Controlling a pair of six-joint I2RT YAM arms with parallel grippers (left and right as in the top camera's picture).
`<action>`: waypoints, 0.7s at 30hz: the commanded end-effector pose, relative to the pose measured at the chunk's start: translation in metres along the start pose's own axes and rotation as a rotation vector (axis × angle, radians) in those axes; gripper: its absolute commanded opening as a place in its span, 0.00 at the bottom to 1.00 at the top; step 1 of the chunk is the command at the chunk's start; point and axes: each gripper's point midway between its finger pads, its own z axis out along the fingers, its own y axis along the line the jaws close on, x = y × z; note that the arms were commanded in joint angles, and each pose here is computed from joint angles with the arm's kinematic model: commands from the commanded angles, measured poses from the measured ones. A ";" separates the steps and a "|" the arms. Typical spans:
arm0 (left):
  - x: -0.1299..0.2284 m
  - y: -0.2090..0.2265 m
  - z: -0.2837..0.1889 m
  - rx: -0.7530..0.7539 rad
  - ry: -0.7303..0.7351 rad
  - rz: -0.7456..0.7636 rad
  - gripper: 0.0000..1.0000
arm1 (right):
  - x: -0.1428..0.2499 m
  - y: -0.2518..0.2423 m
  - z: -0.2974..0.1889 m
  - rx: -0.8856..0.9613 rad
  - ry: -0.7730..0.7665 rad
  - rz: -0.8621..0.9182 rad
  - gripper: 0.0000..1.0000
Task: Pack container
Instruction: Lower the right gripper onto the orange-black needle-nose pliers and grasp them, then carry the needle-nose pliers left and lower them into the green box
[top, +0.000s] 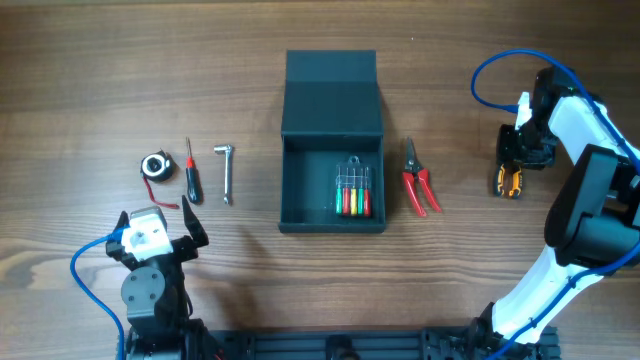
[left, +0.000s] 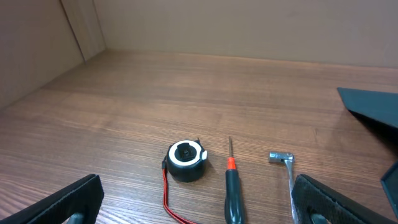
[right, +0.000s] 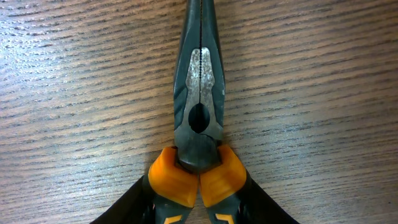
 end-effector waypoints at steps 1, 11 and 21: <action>0.000 0.000 0.000 0.000 -0.004 0.023 1.00 | 0.007 -0.004 0.012 0.029 0.045 0.014 0.08; 0.000 0.000 0.000 0.000 -0.004 0.023 1.00 | -0.009 -0.004 -0.023 0.024 -0.065 0.018 0.08; 0.000 0.000 0.000 0.000 -0.004 0.023 1.00 | -0.012 0.006 -0.050 -0.030 -0.113 0.021 0.08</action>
